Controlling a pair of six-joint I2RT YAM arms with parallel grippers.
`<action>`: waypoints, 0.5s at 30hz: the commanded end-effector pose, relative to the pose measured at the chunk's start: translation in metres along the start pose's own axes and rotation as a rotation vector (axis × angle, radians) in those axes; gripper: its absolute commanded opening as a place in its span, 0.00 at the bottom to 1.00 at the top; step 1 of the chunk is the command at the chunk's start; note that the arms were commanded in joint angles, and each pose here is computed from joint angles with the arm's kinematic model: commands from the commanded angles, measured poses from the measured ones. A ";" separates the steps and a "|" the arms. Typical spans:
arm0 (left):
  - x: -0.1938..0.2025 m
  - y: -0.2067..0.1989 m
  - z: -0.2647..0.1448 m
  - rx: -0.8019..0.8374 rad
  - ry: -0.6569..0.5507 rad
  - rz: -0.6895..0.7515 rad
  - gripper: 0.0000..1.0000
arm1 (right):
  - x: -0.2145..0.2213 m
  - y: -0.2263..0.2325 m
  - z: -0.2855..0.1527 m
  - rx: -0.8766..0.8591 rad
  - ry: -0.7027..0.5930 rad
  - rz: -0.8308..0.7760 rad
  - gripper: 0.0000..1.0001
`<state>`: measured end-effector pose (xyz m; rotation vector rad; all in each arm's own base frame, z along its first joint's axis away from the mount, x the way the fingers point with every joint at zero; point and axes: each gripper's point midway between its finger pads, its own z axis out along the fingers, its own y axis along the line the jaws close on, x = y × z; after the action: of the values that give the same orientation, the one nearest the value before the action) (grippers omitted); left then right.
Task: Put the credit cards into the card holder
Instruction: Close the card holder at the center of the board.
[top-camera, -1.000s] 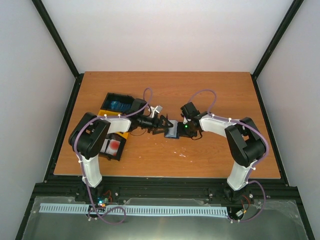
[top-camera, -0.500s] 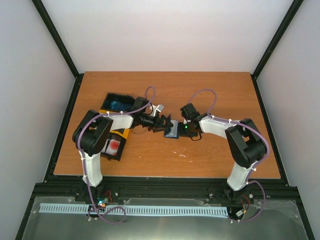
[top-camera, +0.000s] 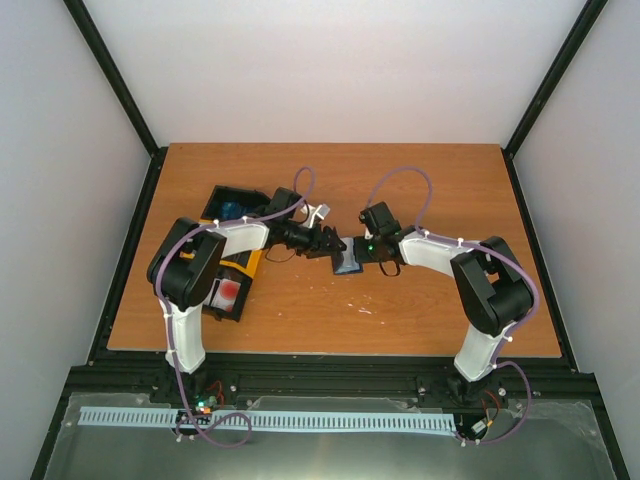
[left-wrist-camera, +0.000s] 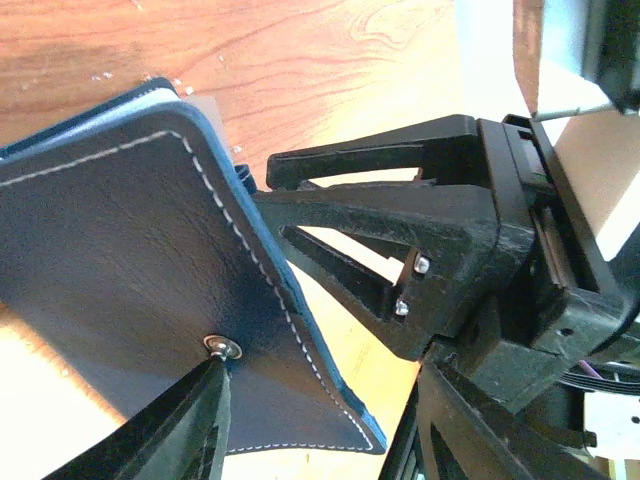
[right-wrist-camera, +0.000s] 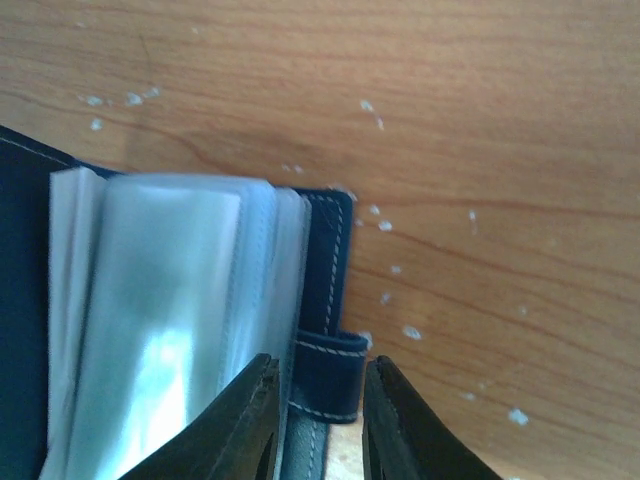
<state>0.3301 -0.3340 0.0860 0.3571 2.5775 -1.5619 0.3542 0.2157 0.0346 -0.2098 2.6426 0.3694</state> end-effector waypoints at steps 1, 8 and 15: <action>-0.007 0.003 0.003 -0.041 -0.001 0.038 0.52 | -0.026 0.019 -0.003 -0.070 -0.090 -0.067 0.25; -0.009 0.009 0.002 -0.078 -0.006 0.040 0.52 | -0.021 0.021 -0.001 -0.083 -0.047 -0.047 0.27; -0.007 -0.001 0.009 -0.088 0.026 0.083 0.59 | -0.021 -0.010 -0.020 0.031 -0.086 0.079 0.25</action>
<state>0.3347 -0.3303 0.0757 0.3656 2.6297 -1.4460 0.3643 0.2195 0.0454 -0.1932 2.5984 0.3892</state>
